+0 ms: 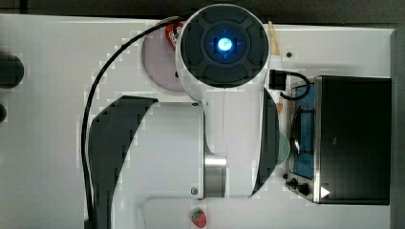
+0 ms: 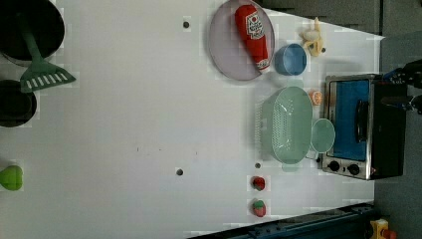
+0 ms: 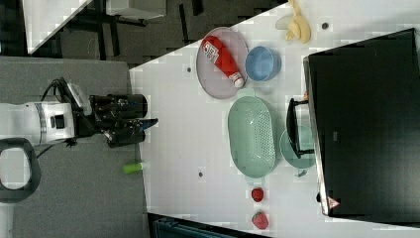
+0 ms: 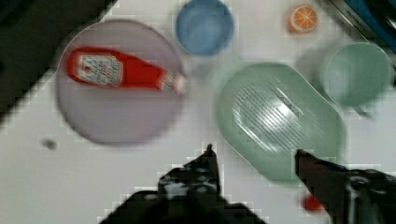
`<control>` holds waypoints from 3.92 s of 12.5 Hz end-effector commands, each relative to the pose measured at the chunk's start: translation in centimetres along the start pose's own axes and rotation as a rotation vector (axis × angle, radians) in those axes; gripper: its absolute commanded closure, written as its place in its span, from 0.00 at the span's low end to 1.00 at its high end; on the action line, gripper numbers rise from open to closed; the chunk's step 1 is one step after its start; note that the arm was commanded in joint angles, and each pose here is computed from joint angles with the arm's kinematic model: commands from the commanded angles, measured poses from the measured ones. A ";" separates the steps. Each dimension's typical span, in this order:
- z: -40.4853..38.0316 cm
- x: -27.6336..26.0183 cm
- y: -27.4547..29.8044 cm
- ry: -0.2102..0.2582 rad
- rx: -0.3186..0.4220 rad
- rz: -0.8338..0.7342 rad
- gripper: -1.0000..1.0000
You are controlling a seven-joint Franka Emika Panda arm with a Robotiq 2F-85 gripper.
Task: Drag strainer right to left.
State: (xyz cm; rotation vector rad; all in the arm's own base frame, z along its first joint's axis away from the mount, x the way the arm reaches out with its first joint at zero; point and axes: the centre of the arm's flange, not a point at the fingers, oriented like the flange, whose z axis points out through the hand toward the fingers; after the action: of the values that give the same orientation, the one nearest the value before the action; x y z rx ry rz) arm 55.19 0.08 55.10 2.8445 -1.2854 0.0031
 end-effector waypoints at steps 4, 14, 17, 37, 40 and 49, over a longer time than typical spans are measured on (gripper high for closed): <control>-5.2 -7.2 14.0 -0.039 -0.044 0.141 0.00; 23.6 -4.3 6.9 -0.012 -0.049 0.470 0.00; 30.3 -4.1 5.7 0.001 -0.026 0.539 0.00; 40.3 -13.3 -1.0 -0.065 -0.019 0.562 0.00; 40.2 -15.3 -3.2 -0.097 -0.048 0.628 0.00; 40.3 -23.2 -11.1 -0.110 -0.050 0.751 0.00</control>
State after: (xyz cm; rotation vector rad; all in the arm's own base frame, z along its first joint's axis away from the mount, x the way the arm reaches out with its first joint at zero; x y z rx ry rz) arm 49.97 21.45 14.48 2.2379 -2.2167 -0.1525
